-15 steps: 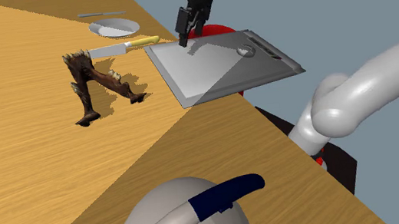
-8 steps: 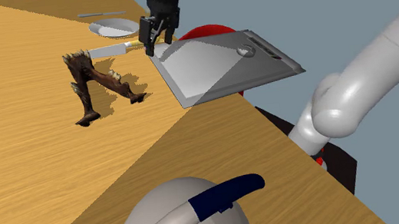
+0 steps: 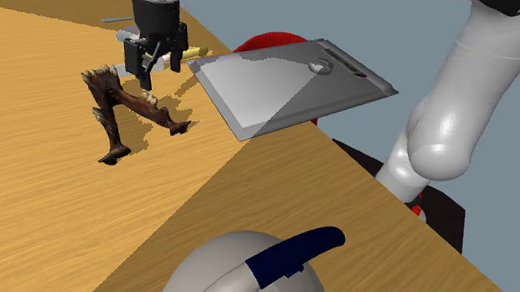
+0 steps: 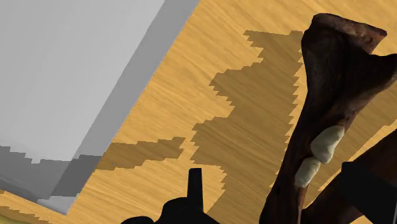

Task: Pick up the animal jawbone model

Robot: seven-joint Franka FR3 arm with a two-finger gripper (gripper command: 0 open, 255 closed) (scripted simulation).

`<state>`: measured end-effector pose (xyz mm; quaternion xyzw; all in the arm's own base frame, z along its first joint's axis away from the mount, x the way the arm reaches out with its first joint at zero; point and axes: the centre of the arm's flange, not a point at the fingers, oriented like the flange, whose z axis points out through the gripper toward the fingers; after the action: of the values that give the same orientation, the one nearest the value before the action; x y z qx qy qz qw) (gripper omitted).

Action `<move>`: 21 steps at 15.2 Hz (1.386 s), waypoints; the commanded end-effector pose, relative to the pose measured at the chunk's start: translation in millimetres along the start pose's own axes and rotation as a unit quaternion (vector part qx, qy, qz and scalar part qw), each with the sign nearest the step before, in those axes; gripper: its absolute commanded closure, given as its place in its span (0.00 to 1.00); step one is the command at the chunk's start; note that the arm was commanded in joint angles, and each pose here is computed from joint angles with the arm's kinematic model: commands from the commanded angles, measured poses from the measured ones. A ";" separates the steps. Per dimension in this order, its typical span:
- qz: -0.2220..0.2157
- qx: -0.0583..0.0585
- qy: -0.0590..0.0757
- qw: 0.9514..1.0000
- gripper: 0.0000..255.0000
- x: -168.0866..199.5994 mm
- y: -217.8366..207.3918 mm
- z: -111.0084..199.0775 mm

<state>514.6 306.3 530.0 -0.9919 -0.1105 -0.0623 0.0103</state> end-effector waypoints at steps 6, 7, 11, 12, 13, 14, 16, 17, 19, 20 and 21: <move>-0.008 0.005 -0.001 1.000 0.00 37.8 -43.5 28.0; -0.008 0.005 -0.001 1.000 0.00 37.1 -43.5 33.2; -0.008 0.005 -0.001 1.000 0.00 34.5 -43.3 54.1; -0.008 0.005 -0.001 1.000 0.00 34.1 -43.3 57.2; -0.008 0.005 -0.001 1.000 0.00 34.0 -43.3 57.2; -0.008 0.005 -0.001 1.000 1.00 33.7 -42.4 57.2; -0.008 0.005 -0.001 1.000 1.00 33.4 -42.2 57.0; -0.008 0.005 -0.001 1.000 1.00 33.5 -42.1 57.1; -0.008 0.005 -0.001 1.000 1.00 33.5 -42.0 57.2; -0.008 0.005 -0.001 1.000 1.00 33.6 -42.0 57.1; -0.008 0.005 -0.001 1.000 1.00 33.6 -42.0 57.0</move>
<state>544.9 356.4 478.8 -0.9909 -0.1184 -0.0621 0.0152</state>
